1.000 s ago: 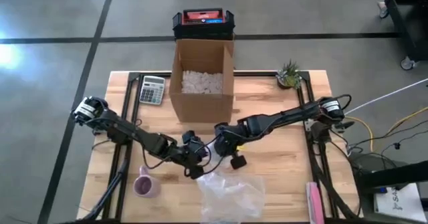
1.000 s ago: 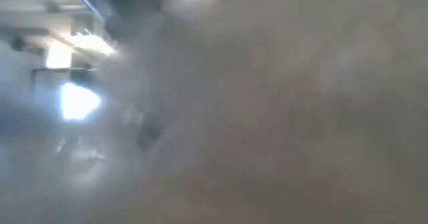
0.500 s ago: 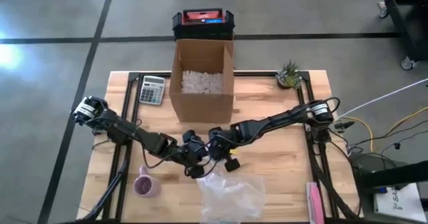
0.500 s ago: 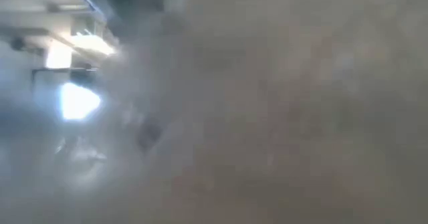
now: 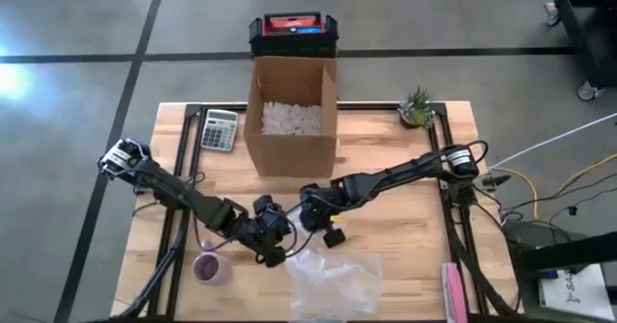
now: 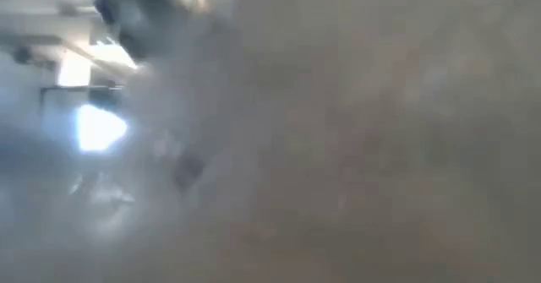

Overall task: Wrap mug
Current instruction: Wrap the white mug with the bubble wrap

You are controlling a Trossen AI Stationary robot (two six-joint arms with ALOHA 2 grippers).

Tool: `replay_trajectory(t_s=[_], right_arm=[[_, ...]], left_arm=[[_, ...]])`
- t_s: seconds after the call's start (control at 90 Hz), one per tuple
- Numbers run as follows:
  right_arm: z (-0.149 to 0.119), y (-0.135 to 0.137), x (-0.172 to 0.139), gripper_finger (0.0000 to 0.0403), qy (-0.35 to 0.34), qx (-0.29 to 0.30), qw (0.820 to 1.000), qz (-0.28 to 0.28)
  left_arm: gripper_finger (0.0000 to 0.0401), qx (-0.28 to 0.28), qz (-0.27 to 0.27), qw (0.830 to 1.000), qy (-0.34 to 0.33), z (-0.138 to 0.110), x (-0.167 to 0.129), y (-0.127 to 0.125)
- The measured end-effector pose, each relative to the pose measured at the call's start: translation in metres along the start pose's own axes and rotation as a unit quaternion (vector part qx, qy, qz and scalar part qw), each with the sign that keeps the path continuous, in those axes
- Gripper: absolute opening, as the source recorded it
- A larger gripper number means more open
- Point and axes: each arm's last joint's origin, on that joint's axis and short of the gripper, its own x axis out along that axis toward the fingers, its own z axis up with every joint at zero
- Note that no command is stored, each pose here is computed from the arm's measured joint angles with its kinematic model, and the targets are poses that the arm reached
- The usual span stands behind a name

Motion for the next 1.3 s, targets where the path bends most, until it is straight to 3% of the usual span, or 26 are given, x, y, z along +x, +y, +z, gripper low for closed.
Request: replay_trajectory(t_s=[0.356,0.744,0.889,1.111,1.3], right_arm=[[-0.001,-0.001,0.000,0.0000,0.000,-0.001,1.000,-0.001],[0.000,-0.001,0.000,0.0000,-0.004,-0.006,1.000,-0.002],[0.001,-0.001,-0.003,0.0000,-0.007,-0.013,1.000,-0.003],[0.004,0.001,-0.020,0.0000,-0.016,-0.011,1.000,-0.010],[0.006,0.004,-0.055,0.0000,0.004,-0.009,1.000,-0.023]], left_arm=[[0.0021,0.011,0.011,0.999,-0.034,0.006,0.024,0.006],[0.0021,0.009,-0.026,0.998,-0.051,0.019,0.010,0.005],[0.0021,0.020,-0.017,0.996,-0.081,0.030,0.003,0.003],[0.0021,0.017,0.002,0.997,-0.078,0.032,0.013,0.011],[0.0021,0.022,0.007,0.998,-0.061,0.027,0.025,0.012]])
